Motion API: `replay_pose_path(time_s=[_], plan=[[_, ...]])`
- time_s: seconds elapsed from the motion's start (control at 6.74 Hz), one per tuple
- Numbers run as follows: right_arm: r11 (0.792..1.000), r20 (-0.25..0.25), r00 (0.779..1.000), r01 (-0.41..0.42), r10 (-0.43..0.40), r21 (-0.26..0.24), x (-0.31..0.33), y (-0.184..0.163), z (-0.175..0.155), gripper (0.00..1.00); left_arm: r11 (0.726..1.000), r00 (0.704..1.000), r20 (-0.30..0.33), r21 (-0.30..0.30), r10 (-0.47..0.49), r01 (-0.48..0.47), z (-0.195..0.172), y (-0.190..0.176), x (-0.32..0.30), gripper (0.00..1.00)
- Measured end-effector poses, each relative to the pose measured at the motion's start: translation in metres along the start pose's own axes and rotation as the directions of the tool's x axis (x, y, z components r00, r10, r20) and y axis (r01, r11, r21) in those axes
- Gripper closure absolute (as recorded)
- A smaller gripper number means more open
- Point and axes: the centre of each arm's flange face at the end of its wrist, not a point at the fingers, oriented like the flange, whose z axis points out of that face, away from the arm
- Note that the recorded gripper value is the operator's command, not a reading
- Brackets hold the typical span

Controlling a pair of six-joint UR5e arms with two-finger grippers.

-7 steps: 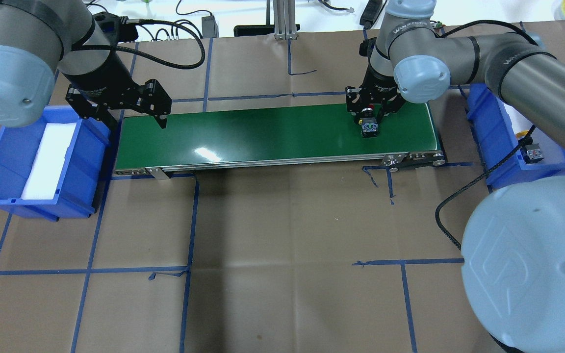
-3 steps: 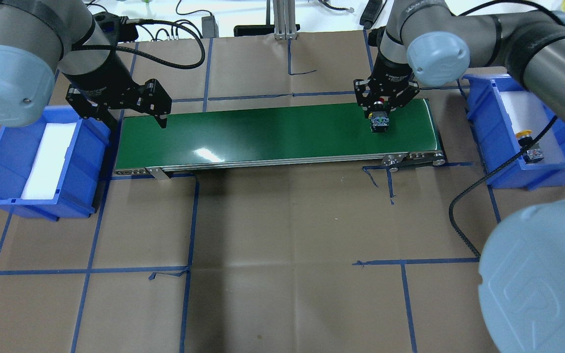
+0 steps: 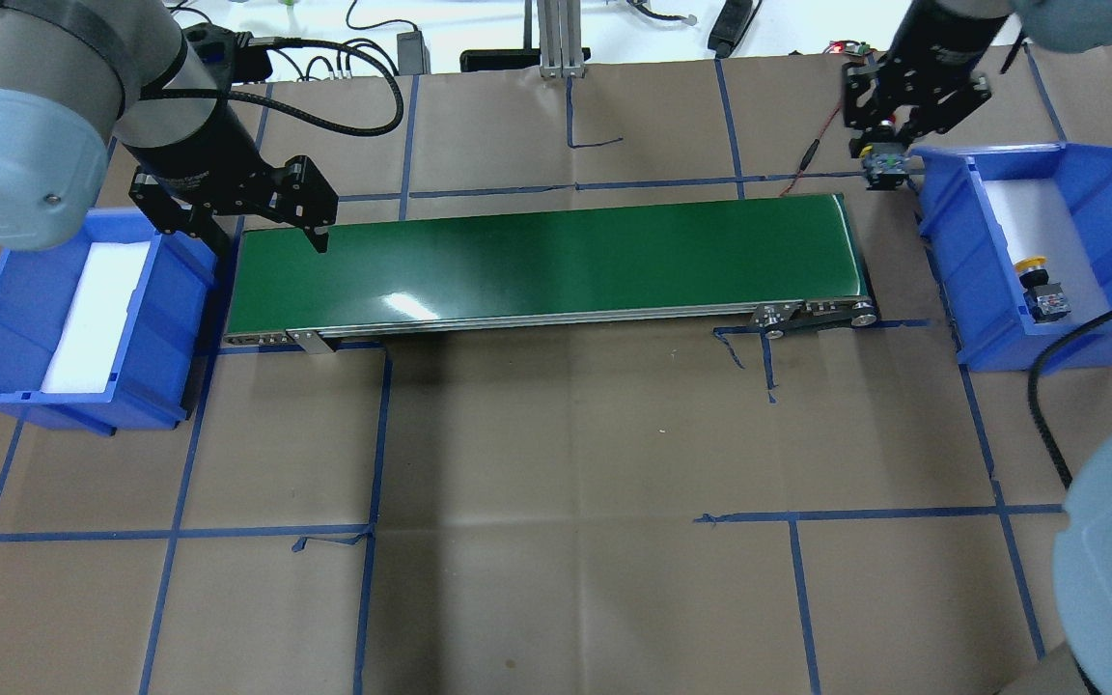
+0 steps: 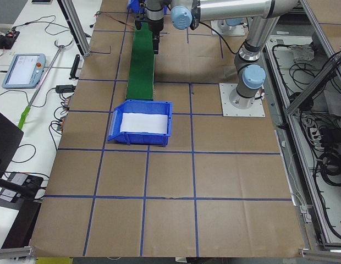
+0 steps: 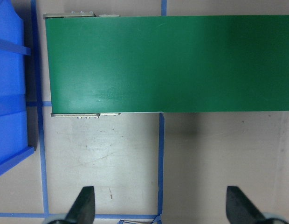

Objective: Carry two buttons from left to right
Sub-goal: 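Lift the red button and carry it into the blue bin beside the right arm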

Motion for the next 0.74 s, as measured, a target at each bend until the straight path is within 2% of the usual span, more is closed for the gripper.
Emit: replay_pose_path(time_s=[0.3, 0.44, 0.74], plan=[[0.998, -0.036, 0.998, 0.057, -0.056, 0.040, 0.112, 0.000, -0.022, 0.95, 1.000, 1.000, 0.000, 0.000, 0.000, 0.000, 0.000, 0.000, 0.000, 0.00], [0.996, -0.051, 0.997, 0.063, -0.060, 0.060, 0.150, -0.004, -0.016, 0.95, 1.000, 1.000, 0.001, -0.001, 0.000, 0.000, 0.000, 0.000, 0.000, 0.00], [0.994, -0.054, 0.995, 0.086, -0.083, 0.066, 0.182, -0.025, 0.028, 0.94, 1.000, 1.000, 0.001, 0.000, 0.000, 0.000, 0.000, 0.000, 0.000, 0.00]])
